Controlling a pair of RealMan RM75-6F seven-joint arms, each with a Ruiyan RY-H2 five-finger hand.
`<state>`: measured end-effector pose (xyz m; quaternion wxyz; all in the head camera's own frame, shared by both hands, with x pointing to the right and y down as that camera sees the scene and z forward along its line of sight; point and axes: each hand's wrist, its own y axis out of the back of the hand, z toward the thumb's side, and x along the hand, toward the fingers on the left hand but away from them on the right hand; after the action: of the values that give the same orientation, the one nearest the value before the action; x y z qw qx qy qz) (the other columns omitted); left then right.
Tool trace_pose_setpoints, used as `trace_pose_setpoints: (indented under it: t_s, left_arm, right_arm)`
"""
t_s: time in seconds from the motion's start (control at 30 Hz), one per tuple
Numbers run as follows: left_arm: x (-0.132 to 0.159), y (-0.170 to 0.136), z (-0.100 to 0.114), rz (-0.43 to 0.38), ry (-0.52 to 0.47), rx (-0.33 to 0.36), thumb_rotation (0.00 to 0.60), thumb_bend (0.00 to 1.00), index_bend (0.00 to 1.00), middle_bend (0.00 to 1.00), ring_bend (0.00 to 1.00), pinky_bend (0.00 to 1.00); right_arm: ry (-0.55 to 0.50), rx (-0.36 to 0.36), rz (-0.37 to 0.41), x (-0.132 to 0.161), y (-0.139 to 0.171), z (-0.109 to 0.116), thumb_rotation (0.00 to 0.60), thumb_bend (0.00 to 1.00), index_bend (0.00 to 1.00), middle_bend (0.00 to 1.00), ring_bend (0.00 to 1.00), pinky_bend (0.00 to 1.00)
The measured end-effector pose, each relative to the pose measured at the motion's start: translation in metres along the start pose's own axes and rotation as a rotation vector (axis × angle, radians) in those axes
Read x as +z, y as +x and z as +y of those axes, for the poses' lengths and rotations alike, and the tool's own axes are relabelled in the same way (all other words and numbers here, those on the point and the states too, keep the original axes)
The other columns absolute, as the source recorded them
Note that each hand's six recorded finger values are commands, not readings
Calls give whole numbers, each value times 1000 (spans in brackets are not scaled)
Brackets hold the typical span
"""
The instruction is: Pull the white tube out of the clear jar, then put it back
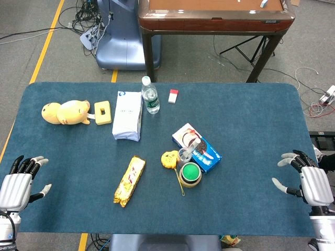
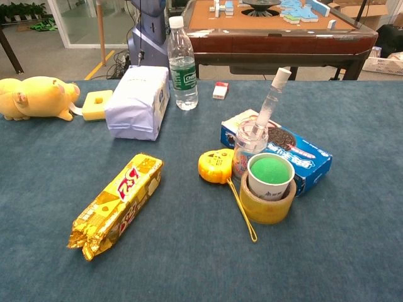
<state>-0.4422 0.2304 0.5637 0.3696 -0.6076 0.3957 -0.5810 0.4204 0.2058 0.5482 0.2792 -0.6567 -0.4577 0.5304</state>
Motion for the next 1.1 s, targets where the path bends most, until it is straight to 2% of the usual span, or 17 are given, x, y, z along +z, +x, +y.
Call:
trace_pose_setpoints:
  t_s: [0.3,0.6,0.87,1.1]
  left_arm:
    - [-1,-2,1,0,1,0,600,244,247,206,160,52]
    - [-8,-8,6,21,-4,11,600,244,247,206,160,52]
    - [-11,-10,7,22,-7,15,600,244,247,206,160,52]
    - [-14,-14,8,29,-5,16,600,244,247,206,160,52]
  right_arm:
    - [5,31,18,8,-10,-7,600,270,455,317,160,215]
    - [-29,81,44,32,-43,-19,600,270,455,316,161,215]
    - [-95,189,99,78,-95,-51,600,270,455,315,160,215]
    - [-121,248,145,115,-121,-78,600,270,456,307,160,215]
